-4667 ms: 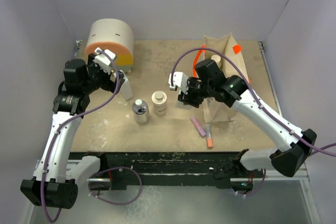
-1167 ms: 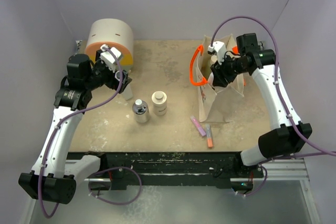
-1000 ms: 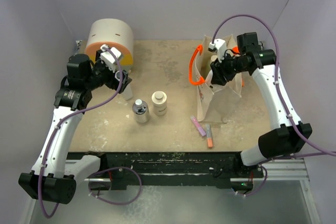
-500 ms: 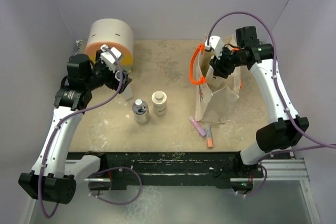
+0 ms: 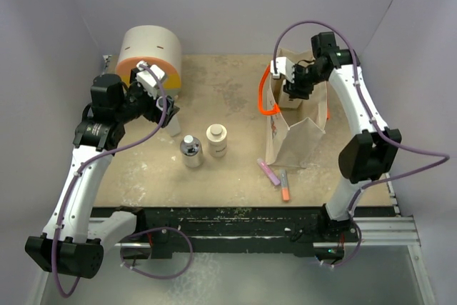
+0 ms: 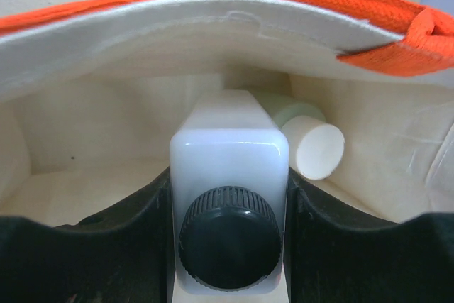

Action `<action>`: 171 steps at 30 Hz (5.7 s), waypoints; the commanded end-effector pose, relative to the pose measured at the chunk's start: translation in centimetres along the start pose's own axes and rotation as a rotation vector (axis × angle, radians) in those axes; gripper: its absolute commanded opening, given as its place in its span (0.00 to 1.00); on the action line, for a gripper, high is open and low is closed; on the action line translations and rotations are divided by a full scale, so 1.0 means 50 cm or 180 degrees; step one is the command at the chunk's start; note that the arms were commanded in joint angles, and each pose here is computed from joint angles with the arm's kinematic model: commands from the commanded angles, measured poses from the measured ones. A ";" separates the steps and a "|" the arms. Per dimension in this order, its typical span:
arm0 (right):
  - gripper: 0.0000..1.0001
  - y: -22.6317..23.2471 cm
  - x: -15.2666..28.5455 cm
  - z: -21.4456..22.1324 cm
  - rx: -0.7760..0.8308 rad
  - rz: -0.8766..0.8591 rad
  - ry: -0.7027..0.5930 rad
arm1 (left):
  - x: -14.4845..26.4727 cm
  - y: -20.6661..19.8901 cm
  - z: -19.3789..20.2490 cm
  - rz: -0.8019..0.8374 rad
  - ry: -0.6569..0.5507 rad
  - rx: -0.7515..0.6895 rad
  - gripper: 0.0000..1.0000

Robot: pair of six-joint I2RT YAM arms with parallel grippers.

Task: Place the personal care products into the canvas bag
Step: Place the care product in the canvas bag, then move the care product at the center of the board.

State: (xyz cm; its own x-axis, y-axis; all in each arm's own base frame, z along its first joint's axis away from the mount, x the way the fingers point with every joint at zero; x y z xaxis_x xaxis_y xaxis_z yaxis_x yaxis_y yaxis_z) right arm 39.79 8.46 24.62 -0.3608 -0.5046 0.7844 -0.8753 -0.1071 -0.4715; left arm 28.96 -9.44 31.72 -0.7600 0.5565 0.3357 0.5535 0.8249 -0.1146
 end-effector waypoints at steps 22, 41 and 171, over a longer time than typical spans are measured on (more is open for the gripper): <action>0.00 -0.118 -0.038 0.050 0.0588 0.0139 -0.0284 | 0.005 -0.017 -0.015 0.0134 -0.0098 -0.0069 0.99; 0.22 -0.129 -0.081 0.080 0.0362 0.0202 -0.0222 | 0.012 -0.022 -0.014 0.0155 -0.0136 -0.0094 0.99; 1.00 -0.036 0.285 -0.193 -0.1591 0.1717 -0.1246 | -0.191 0.176 0.156 0.0165 0.1710 -0.0669 0.99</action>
State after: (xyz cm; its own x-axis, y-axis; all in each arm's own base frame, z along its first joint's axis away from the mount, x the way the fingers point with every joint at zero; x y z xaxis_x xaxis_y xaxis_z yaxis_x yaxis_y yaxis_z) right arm 34.02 9.26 39.31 -0.7233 -0.6172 0.3097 -0.6864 0.5938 -0.4199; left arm 37.54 -6.12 19.45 -0.4986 0.3709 0.7835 0.6289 0.7768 0.0326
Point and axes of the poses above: each gripper's point midway between its finger pads, its own x axis back along the fingers, its own y axis along the line the jaws close on, z = x × y, the point moved 3 cm from there along x, back along the fingers, and after that the axes turned 15 degrees about x, right-handed, at the moved point
